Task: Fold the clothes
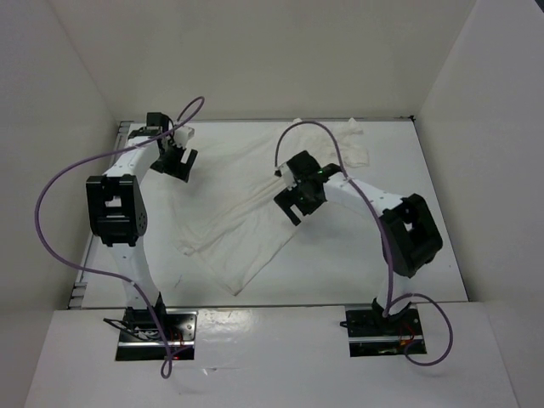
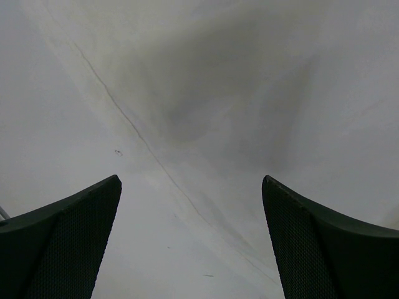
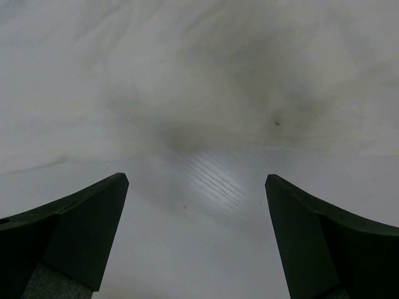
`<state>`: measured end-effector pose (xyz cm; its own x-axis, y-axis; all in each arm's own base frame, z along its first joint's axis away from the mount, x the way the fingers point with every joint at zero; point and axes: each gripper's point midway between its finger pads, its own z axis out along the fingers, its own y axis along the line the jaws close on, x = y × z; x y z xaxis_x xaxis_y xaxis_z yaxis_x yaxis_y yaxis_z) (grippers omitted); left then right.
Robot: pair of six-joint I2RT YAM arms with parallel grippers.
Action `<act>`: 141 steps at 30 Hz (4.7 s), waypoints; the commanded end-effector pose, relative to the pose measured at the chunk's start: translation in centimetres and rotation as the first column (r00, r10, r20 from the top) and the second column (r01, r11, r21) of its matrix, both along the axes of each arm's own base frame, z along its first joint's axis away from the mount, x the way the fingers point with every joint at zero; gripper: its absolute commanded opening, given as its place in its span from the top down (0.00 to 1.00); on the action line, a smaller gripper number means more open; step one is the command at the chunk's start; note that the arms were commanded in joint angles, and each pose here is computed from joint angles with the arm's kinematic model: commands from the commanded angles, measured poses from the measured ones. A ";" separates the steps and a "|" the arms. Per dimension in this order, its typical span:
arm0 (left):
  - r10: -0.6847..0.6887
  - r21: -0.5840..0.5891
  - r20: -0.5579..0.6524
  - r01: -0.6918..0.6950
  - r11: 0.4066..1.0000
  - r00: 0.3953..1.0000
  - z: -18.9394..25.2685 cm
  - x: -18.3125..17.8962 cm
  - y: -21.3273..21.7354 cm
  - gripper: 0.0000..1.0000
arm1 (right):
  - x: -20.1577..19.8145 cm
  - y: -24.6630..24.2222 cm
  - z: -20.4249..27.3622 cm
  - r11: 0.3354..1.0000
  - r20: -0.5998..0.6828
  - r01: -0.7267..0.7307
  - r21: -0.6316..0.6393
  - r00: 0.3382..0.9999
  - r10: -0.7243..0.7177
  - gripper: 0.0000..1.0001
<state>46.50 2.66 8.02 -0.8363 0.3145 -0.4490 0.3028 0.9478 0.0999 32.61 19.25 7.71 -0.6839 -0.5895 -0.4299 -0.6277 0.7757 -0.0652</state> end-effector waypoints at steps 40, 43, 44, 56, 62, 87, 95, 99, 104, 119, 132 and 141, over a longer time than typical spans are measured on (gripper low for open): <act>0.004 0.171 -0.281 0.045 0.984 0.960 -10.2 -2.9 3.1 0.11 | -8.1 6.7 -9.2 0.893 -0.220 -0.414 -0.178 0.901 0.374 0.00; -0.013 0.182 -0.310 0.073 0.981 0.951 -9.4 -4.1 3.3 0.15 | -7.9 5.3 -8.4 0.904 -0.225 -0.398 -0.156 0.906 0.359 0.00; -0.027 0.167 -0.342 0.089 0.982 0.939 -9.7 -5.0 3.1 0.17 | -7.8 5.1 -7.6 0.910 -0.219 -0.390 -0.142 0.909 0.355 0.00; -0.134 0.038 -0.449 0.169 0.985 0.883 -10.6 -8.1 0.4 0.07 | -6.8 1.2 -3.6 0.931 -0.161 -0.342 -0.126 0.933 0.321 0.00; -0.200 -0.013 -0.513 0.226 0.974 0.835 -11.0 -10.8 -0.7 0.01 | -4.3 -4.6 -1.6 0.959 -0.126 -0.245 -0.146 0.966 0.227 0.00; -0.250 -0.052 -0.400 0.250 0.967 0.882 -5.8 -11.4 -2.0 0.01 | -2.9 1.3 0.7 0.963 -0.042 -0.265 -0.049 0.964 0.264 0.00; -0.202 -0.053 -0.362 0.197 0.979 0.910 -6.1 -10.4 -1.5 0.01 | 6.8 -2.7 2.5 0.997 0.050 0.035 0.071 0.998 -0.038 0.00; -0.185 -0.058 -0.379 0.176 0.983 0.907 -6.6 -10.9 -1.2 0.01 | 9.7 -3.5 0.7 0.997 0.037 0.074 0.013 0.997 -0.075 0.00; -0.181 -0.052 -0.394 0.175 0.983 0.901 -7.3 -11.5 -1.1 0.01 | 12.5 -2.7 -1.3 0.997 0.018 0.078 -0.005 0.997 -0.078 0.00; -0.199 -0.044 -0.443 0.200 0.979 0.874 -8.4 -13.3 -0.7 0.01 | 17.9 -3.7 -3.8 0.966 -0.060 0.230 0.114 0.973 -0.225 0.00; -0.205 -0.029 -0.498 0.220 0.975 0.843 -9.4 -15.1 -0.2 0.01 | 22.3 -2.2 -3.2 0.930 -0.066 0.316 0.188 0.949 -0.309 0.00; -0.227 -0.001 -0.549 0.271 0.963 0.804 -10.2 -16.8 0.0 0.01 | 25.0 -2.3 -5.9 0.925 -0.044 0.343 0.161 0.939 -0.341 0.00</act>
<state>35.14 2.34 1.19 -0.8441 0.5241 -0.1131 0.5261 0.8503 0.0141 58.61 17.30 2.95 -0.8069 -0.2455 -0.5373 -0.3477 0.9327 0.0960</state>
